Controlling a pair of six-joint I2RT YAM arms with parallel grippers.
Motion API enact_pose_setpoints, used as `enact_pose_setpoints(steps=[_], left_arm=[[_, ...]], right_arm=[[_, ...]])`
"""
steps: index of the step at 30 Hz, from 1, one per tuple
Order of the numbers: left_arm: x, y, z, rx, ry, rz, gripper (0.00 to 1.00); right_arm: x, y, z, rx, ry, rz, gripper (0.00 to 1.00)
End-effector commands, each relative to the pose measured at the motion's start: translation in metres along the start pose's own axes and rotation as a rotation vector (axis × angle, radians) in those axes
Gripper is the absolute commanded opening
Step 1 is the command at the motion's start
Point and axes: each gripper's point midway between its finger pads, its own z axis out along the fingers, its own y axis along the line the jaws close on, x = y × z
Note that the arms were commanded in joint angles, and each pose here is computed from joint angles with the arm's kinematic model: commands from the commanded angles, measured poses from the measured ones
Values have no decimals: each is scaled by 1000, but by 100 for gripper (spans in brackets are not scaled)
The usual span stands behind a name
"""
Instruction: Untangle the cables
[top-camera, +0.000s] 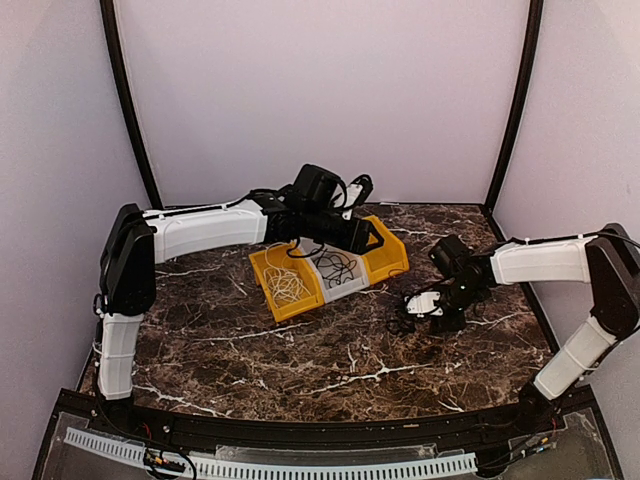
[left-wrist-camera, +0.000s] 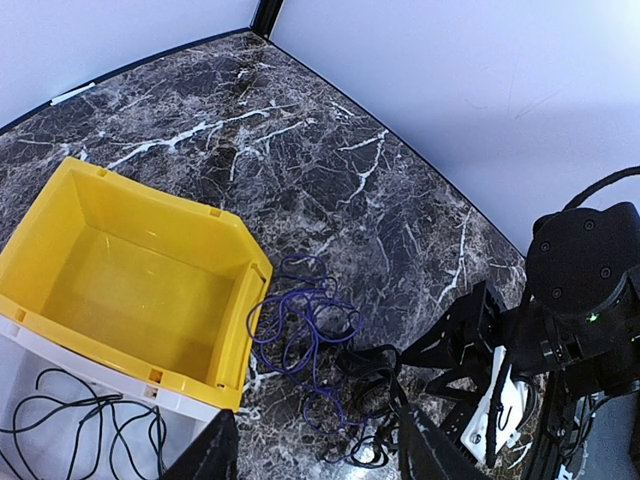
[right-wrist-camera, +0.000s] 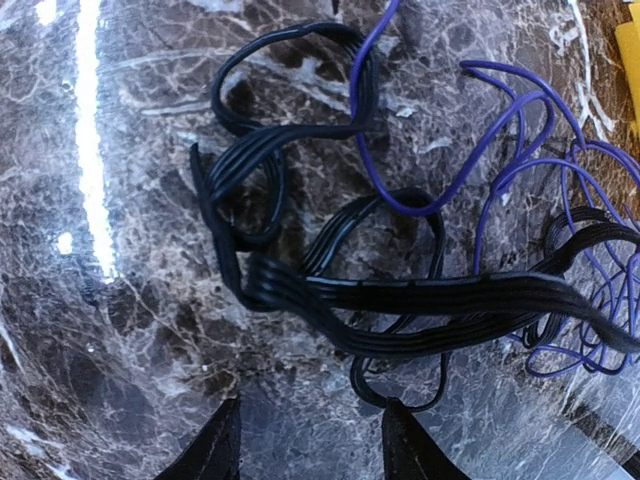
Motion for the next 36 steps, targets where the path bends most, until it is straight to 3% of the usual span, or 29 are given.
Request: enact_pose_setpoints(steps=[1, 8, 10, 12, 24, 28, 36], left_arm=[[-24, -20, -23, 41, -65, 21, 53], [-22, -20, -20, 51, -72, 13, 53], [-20, -20, -19, 55, -71, 10, 53], [-19, -19, -19, 58, -70, 7, 53], [-6, -14, -13, 53, -49, -1, 52], [-4, -14, -12, 54, -48, -2, 52], [-2, -14, -16, 48, -37, -3, 51]], right_arm=[[-13, -22, 2, 82, -35, 11, 44], [-18, -28, 5, 116, -60, 13, 28], [-17, -24, 10, 87, -54, 13, 10], [-18, -21, 11, 64, -59, 20, 0], [-42, -22, -46, 62, -184, 86, 0], [-52, -31, -48, 69, -239, 167, 24], [-61, -54, -22, -40, -255, 353, 39]])
